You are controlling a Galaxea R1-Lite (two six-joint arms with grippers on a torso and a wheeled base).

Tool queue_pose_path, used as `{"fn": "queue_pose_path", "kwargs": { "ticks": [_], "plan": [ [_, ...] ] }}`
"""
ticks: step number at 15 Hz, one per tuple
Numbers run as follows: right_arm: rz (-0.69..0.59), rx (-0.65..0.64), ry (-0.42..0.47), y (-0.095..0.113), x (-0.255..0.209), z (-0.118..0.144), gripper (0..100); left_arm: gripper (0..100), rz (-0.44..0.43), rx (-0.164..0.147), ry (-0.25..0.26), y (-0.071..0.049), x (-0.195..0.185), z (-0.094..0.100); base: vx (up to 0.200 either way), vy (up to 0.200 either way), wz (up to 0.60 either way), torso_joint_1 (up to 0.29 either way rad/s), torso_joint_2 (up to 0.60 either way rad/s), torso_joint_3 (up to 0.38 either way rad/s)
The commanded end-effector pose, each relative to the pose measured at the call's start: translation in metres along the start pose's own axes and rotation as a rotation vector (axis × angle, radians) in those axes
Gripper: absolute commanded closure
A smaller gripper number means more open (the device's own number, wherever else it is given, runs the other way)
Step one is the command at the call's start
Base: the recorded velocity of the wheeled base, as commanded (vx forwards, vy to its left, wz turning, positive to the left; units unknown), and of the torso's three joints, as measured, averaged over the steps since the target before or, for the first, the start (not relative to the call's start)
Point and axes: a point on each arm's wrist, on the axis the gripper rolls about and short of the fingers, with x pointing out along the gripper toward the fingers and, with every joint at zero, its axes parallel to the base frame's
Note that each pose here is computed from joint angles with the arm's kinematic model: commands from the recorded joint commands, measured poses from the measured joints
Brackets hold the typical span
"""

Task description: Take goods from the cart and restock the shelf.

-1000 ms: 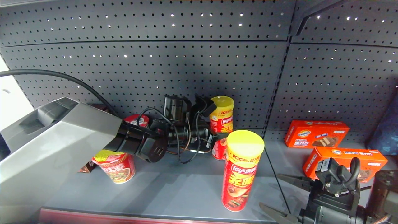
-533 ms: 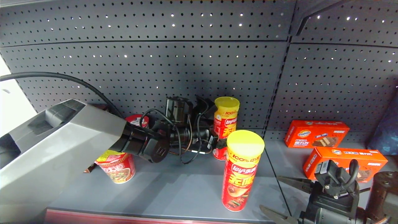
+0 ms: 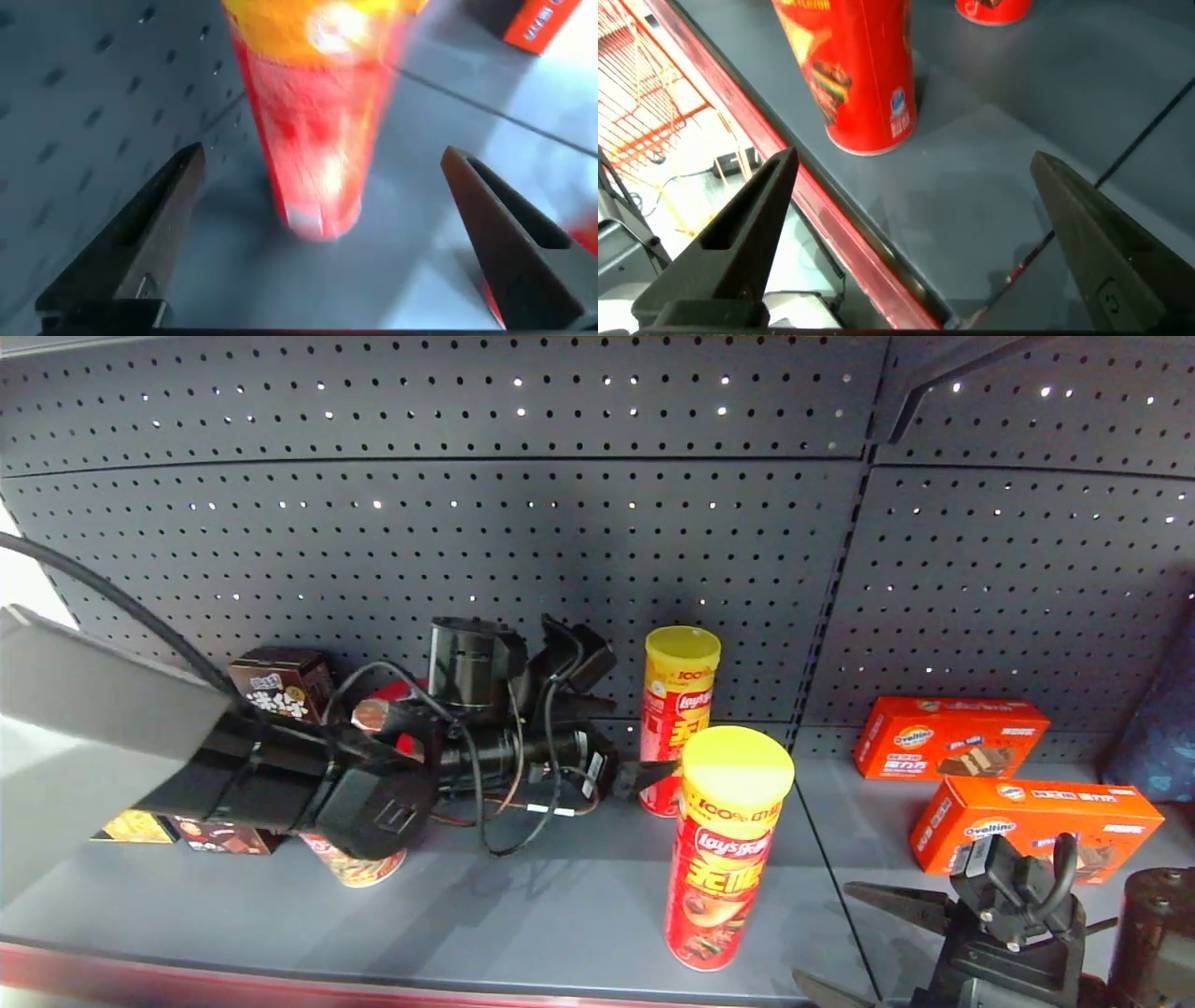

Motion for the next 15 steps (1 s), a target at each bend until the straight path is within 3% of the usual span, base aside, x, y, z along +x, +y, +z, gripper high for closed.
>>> {"fn": "queue_pose_path", "kwargs": {
  "ticks": [1,3,7,10,12,15],
  "plan": [
    [-0.011,0.001,0.009,0.0,-0.002,-0.002,0,0,0.045,0.01,-0.02,-0.02,-0.055,0.012,0.0,0.0,0.0,0.0,0.0,0.0],
    [-0.092,-0.012,0.017,-0.003,0.001,0.002,0,0,0.068,0.006,-0.018,-0.037,-0.096,0.009,0.0,0.0,0.0,0.0,0.0,0.0],
    [-0.209,-0.11,0.115,-0.01,0.014,0.011,0,0,0.179,-0.01,-0.002,-0.048,-0.138,-0.001,0.0,0.0,0.0,0.0,0.0,0.0],
    [-0.231,-0.099,0.133,-0.013,0.023,0.015,0,0,0.219,-0.023,0.027,-0.047,-0.15,-0.015,0.0,0.0,0.0,0.0,0.0,0.0],
    [-0.233,-0.087,0.129,-0.016,0.036,0.019,0,0,0.252,-0.012,-0.006,-0.05,-0.158,-0.015,0.0,0.0,0.0,0.0,0.0,0.0],
    [-0.234,-0.089,0.123,-0.019,0.049,0.023,0,0,0.253,-0.014,-0.007,-0.05,-0.16,-0.014,0.0,0.0,0.0,0.0,0.0,0.0]
  ]
}}
